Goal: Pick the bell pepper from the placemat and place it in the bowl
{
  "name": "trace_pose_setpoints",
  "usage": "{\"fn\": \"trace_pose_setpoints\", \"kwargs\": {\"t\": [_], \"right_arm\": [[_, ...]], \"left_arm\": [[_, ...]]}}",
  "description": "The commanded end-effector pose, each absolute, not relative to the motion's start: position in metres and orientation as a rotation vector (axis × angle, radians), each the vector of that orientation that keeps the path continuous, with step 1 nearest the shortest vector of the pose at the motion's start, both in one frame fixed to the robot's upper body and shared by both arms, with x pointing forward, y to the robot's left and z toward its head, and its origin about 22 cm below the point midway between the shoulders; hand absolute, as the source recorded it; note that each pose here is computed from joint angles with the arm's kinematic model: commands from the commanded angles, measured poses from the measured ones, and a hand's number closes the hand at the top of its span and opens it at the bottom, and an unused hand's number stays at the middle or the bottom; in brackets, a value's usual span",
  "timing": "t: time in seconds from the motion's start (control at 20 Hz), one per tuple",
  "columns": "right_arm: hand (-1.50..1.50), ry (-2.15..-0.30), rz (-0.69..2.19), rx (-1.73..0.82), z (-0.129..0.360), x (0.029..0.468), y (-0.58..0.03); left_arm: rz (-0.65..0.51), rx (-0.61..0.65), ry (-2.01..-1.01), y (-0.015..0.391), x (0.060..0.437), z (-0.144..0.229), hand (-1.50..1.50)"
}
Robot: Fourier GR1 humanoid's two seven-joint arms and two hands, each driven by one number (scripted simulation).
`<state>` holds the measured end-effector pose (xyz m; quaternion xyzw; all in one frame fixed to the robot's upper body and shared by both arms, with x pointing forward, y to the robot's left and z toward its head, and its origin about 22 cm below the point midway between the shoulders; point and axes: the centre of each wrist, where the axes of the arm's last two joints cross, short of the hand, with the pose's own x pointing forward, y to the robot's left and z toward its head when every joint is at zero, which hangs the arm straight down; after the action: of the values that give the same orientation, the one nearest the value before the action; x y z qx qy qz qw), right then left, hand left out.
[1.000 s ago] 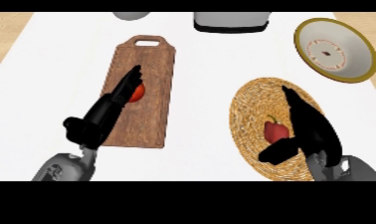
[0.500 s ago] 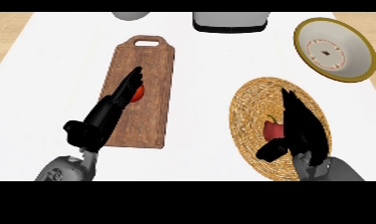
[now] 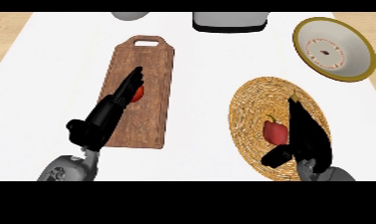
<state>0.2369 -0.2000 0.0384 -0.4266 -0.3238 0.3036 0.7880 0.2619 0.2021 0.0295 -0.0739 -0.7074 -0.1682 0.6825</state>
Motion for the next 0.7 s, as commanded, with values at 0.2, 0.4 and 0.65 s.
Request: {"fn": "trace_pose_setpoints", "kwargs": {"t": [0.2,0.4,0.65], "right_arm": [[-1.50,-0.611,0.581,-0.941,0.032,0.238,-0.215],[1.50,-0.701,0.548,-0.907,0.011,0.251,-0.226],[1.50,-0.763,0.606,-1.010,0.004,0.239,-0.210]], "left_arm": [[-0.390,-0.163,-1.583,0.206,0.271,0.046,0.00],[-0.383,-0.178,-1.591,0.201,0.260,0.028,0.00],[-0.371,-0.164,-1.603,0.200,0.273,0.032,0.00]]}}
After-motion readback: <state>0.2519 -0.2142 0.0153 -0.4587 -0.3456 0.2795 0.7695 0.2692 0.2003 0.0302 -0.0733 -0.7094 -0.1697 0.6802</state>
